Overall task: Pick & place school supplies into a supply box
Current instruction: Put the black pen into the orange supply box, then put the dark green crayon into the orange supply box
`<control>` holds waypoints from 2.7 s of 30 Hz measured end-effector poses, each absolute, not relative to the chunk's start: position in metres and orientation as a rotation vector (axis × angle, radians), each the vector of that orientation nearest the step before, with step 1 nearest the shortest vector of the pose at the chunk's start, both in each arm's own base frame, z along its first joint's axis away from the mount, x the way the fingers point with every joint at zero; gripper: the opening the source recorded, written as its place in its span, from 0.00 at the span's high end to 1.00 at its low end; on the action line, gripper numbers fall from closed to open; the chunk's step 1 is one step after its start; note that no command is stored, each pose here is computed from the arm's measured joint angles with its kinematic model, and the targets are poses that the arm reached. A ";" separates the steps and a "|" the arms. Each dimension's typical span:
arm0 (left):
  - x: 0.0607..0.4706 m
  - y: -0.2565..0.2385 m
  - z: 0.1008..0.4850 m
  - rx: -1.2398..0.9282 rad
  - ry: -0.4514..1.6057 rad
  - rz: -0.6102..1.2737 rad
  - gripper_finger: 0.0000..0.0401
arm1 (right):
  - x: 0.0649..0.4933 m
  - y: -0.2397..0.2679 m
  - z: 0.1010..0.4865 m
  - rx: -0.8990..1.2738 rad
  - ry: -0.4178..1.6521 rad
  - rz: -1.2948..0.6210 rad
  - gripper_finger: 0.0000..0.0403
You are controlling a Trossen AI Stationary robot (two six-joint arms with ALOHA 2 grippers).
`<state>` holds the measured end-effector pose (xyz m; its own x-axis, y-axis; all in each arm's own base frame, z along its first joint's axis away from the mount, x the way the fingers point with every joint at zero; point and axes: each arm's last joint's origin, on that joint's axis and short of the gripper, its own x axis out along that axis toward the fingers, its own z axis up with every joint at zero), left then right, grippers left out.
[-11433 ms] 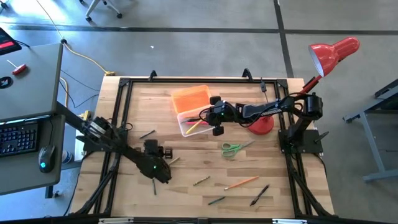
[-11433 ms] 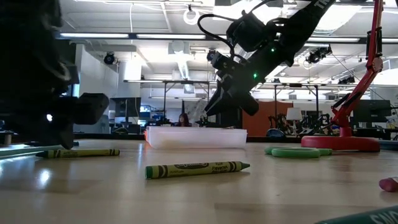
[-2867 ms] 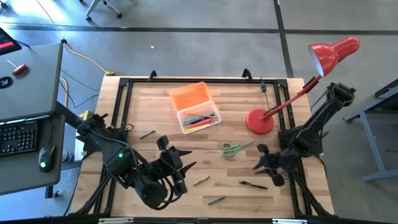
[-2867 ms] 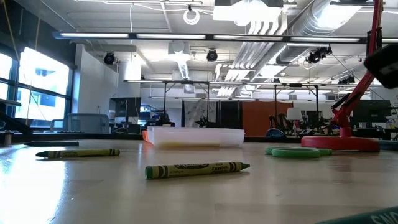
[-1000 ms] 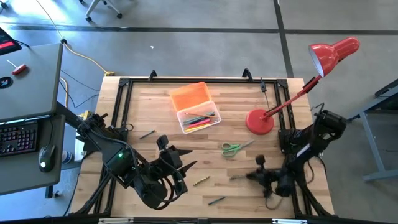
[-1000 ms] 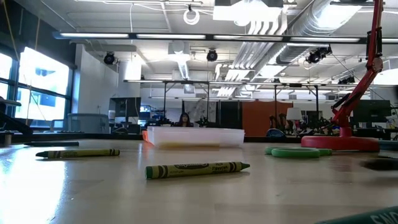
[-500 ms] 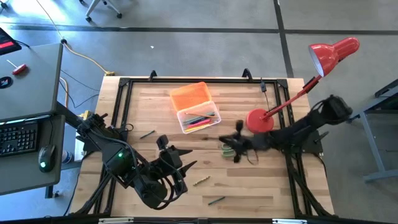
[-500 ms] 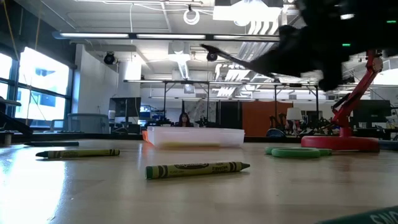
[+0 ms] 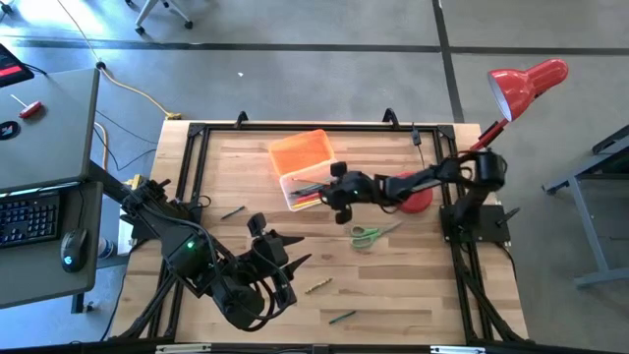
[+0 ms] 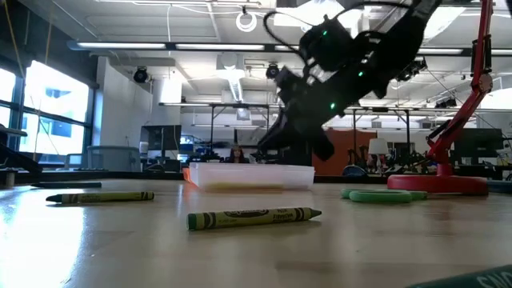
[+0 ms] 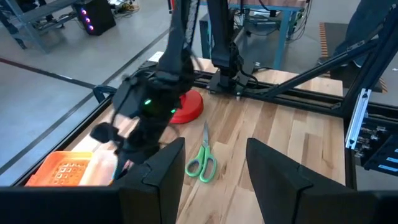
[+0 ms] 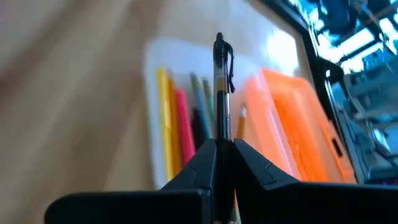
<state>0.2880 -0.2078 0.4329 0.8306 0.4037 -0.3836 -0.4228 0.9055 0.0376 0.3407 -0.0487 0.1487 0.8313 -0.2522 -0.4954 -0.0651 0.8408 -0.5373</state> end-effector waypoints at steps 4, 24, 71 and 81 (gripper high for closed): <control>0.288 -0.208 0.433 -0.055 0.392 0.437 0.50 | 0.345 -0.067 0.132 -0.553 0.644 -0.140 0.96; 0.260 -0.181 0.415 -0.172 0.419 0.715 0.50 | 0.349 -0.034 0.140 -0.701 0.665 -0.190 0.64; 0.135 -0.063 0.156 -0.393 0.581 0.577 0.50 | 0.258 0.122 0.200 -0.245 0.592 0.222 0.65; 0.130 -0.050 0.143 -0.340 0.779 0.658 0.50 | 0.259 0.122 0.203 -0.237 0.565 0.214 0.65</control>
